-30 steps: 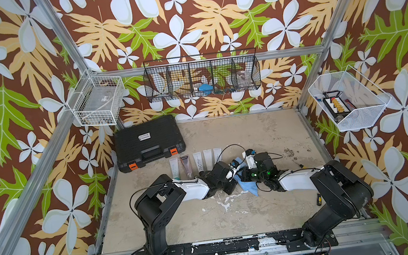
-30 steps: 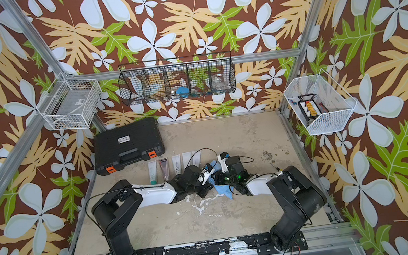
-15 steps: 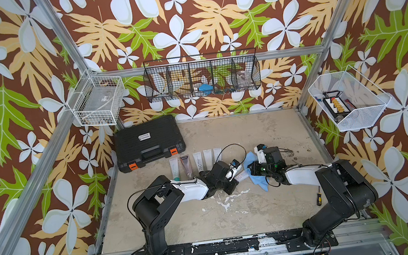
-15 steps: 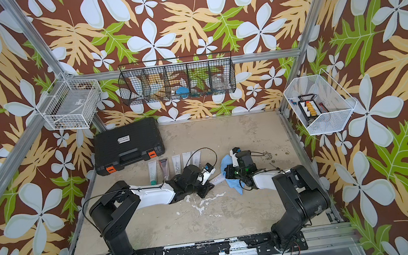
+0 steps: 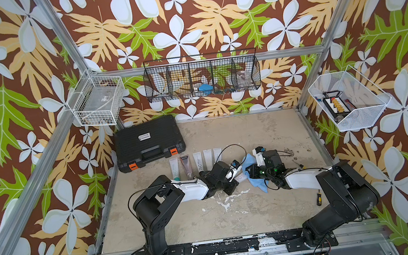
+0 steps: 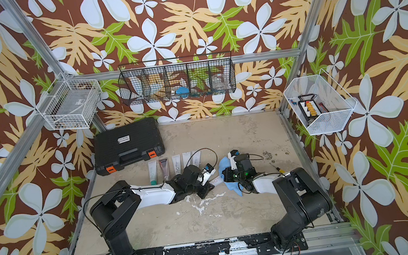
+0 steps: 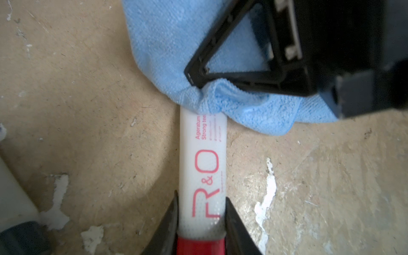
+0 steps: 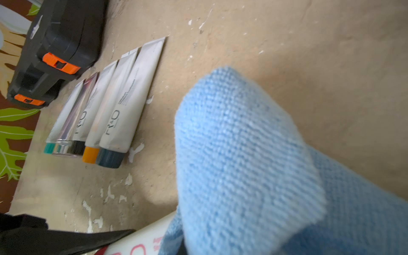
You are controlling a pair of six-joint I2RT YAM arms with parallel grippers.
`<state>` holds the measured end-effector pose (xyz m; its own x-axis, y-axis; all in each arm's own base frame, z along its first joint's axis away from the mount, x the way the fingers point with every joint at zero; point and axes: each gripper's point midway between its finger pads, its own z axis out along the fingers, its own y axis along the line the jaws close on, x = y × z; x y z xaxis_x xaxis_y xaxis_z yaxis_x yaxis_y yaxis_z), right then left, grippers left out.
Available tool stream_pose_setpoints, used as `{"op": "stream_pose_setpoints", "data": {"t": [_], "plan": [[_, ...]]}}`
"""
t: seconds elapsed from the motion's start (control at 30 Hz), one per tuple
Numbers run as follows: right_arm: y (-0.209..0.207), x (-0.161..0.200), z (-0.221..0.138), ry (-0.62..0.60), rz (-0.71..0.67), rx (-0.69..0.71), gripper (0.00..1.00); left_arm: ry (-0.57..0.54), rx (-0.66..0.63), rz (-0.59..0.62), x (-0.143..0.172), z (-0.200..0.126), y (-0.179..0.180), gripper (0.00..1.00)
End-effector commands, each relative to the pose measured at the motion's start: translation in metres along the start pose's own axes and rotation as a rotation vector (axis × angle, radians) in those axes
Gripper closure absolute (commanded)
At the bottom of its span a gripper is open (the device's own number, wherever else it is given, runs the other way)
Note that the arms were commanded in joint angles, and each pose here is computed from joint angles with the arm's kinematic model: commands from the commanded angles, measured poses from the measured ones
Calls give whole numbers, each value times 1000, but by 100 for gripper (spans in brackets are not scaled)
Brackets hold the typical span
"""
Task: Wipe the surface of the toothpaste tube
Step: Wipe the dirt from the toothpaste tube.
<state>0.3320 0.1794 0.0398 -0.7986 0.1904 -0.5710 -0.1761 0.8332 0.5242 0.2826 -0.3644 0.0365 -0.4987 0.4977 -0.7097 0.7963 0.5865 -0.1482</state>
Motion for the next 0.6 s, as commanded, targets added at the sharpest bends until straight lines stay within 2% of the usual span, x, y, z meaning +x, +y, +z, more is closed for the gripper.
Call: {"op": "stream_pose_setpoints", "data": {"t": [0.0, 0.3, 0.57], "plan": [[13, 28, 1, 93, 47, -51, 100, -65, 18, 10, -18, 0, -4, 84], [59, 51, 0, 133, 35, -151, 100, -65, 27, 5, -19, 3, -5, 84], [46, 52, 0, 123, -12, -78, 100, -74, 37, 4, -21, 0, -7, 84]]}}
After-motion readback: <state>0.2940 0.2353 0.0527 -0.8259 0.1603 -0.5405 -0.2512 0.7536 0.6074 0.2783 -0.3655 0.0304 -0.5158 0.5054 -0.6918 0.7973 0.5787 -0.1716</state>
